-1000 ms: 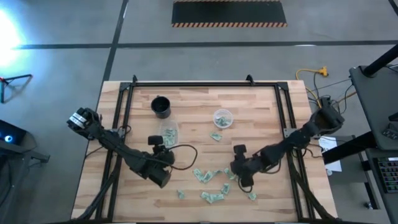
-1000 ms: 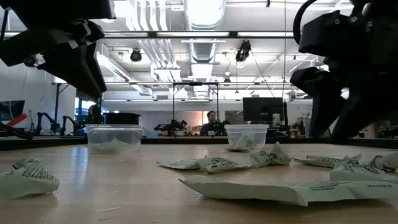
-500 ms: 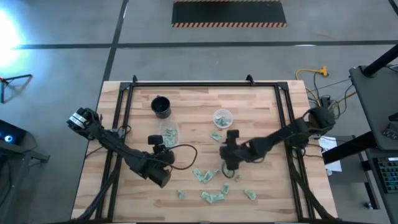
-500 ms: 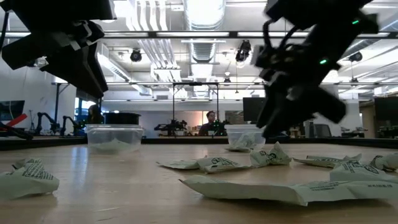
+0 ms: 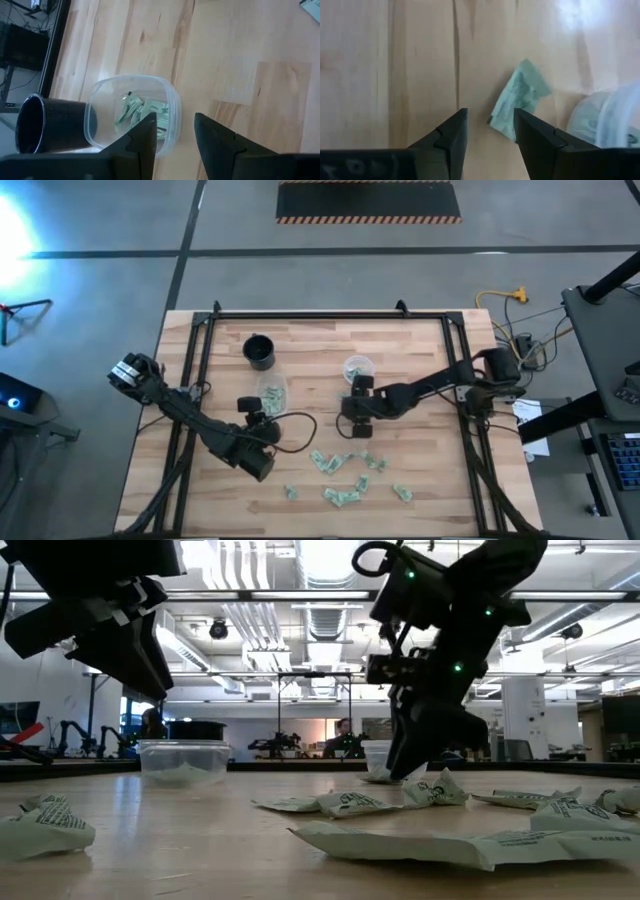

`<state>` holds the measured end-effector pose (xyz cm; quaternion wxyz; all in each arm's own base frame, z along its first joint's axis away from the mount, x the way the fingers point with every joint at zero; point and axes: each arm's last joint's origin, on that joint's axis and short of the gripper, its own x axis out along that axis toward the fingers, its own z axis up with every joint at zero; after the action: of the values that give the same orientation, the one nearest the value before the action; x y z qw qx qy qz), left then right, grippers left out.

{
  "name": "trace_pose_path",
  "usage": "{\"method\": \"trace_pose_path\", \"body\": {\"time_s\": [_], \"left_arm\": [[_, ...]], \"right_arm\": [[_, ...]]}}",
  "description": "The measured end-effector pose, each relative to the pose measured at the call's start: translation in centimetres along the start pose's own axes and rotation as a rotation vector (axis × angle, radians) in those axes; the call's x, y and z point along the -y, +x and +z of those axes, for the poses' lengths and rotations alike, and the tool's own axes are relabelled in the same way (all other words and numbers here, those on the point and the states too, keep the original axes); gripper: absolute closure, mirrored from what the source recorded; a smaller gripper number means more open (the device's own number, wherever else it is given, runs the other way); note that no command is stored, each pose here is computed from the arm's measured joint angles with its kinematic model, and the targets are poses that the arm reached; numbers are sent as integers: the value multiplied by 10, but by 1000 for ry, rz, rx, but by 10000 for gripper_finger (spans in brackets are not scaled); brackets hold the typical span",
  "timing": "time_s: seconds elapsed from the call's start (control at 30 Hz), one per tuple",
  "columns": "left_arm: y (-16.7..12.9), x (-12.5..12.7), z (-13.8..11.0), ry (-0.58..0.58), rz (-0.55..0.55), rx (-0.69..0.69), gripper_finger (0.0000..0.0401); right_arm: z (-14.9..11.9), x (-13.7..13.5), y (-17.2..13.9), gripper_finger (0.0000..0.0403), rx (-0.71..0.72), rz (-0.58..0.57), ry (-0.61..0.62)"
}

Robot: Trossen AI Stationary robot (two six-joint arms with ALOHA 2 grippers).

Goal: Pick and place items into bin
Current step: Put the stevia packet into the right transparent bin

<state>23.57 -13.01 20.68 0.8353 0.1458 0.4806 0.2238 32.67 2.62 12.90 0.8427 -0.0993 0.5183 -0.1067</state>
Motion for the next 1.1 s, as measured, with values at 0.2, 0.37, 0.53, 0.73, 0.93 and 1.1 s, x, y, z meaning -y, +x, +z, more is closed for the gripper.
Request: {"method": "trace_pose_path", "body": {"time_s": [0.2, 0.37, 0.53, 0.73, 0.93, 1.1], "left_arm": [[0, 0, 0, -1, -2, 1, 285], [0, 0, 1, -3, -4, 3, 285], [0, 0, 1, -4, -6, 4, 285], [0, 1, 1, -4, -6, 4, 285], [0, 1, 1, -5, -7, 4, 285], [0, 1, 1, -7, -8, 6, 285]], "right_arm": [[-1, 1, 4, 264, -7, -4, 1], [-1, 2, 5, 271, -10, -8, 4], [-2, 8, 7, 281, -18, -17, 18], [-3, 11, 8, 293, -23, -20, 28], [-4, 11, 8, 319, -35, -18, 23], [-5, 11, 8, 370, -45, -14, 8]]}}
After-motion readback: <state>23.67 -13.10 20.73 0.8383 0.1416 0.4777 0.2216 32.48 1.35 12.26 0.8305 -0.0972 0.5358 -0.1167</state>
